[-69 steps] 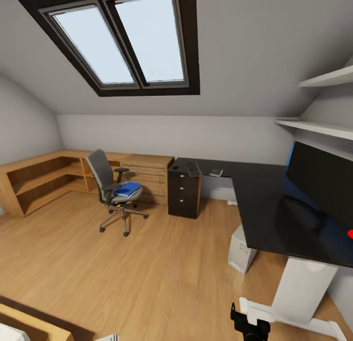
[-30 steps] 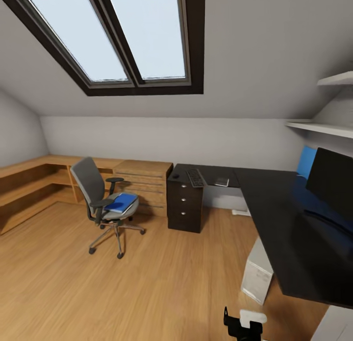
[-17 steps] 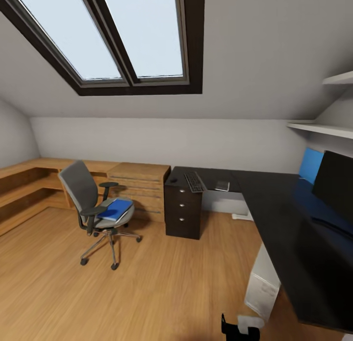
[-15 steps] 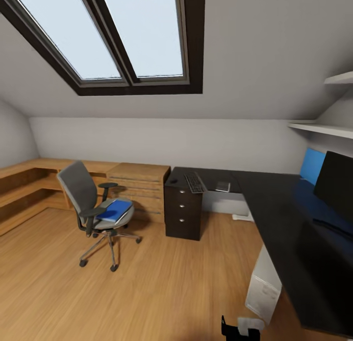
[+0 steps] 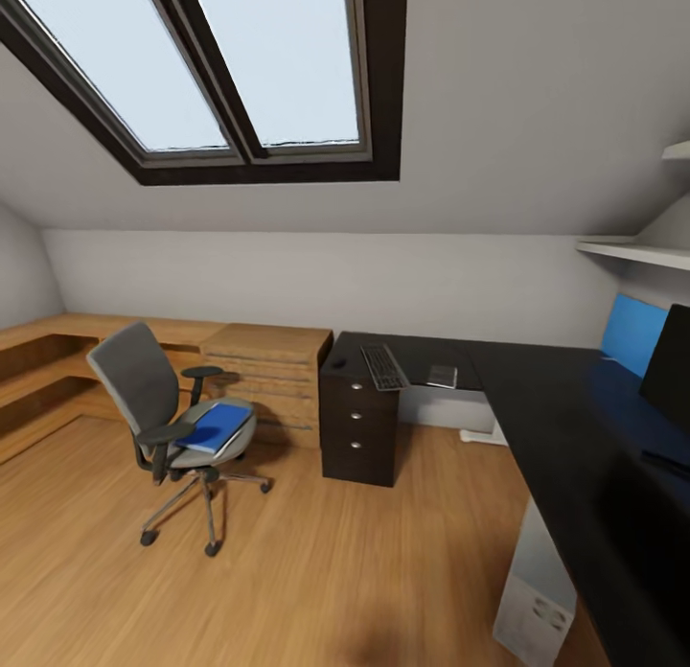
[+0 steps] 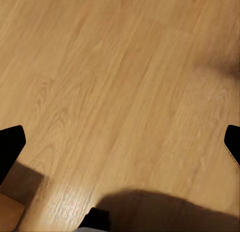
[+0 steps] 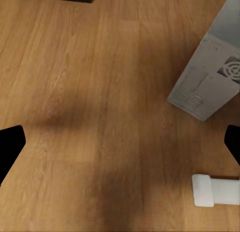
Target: In the bedroom, organize the workspace by keeping the computer under the desk, ensuring the monitor is on the desk, placing the keyboard on the desk next to the monitor, placing the mouse on the desk next to the keyboard, moving the folder from the swivel chair onto the desk next to the mouse, stacking the notebook on top of the folder with the pen on top of the notebook, and positioning the swivel chair next to the desk.
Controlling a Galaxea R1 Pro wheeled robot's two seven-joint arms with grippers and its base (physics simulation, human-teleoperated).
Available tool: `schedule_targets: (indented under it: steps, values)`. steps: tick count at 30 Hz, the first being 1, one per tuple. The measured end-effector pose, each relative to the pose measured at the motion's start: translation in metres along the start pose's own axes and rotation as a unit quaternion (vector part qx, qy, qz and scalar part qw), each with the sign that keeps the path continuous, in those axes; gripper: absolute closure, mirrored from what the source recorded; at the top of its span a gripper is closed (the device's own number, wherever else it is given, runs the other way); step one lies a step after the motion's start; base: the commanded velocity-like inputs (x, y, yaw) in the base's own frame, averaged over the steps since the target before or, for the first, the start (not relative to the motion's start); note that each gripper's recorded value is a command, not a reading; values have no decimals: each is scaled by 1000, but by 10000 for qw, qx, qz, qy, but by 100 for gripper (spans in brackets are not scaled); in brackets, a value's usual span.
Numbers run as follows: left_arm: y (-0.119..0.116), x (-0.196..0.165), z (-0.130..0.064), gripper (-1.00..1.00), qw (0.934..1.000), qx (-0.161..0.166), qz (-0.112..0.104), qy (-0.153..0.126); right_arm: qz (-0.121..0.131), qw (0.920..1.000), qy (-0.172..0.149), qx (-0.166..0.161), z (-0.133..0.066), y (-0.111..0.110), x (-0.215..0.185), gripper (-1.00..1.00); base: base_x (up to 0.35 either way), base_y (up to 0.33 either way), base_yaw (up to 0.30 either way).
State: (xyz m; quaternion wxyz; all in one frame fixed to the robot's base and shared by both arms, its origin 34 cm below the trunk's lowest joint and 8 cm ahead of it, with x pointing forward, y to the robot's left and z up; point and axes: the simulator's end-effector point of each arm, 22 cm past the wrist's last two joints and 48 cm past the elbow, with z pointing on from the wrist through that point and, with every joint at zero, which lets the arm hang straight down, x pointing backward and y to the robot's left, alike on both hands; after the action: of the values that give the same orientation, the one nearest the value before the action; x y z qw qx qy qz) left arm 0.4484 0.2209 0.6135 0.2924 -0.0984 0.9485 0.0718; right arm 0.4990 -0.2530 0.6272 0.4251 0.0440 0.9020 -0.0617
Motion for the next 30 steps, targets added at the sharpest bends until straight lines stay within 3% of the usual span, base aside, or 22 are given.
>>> schedule_targets:
  steps: [30]
  values:
    - [0, 1, 0, -100, 10000, -4, -4, 5, -2, 10000, 7, 1, 0, 0, 1, -100, 321, 0, 0]
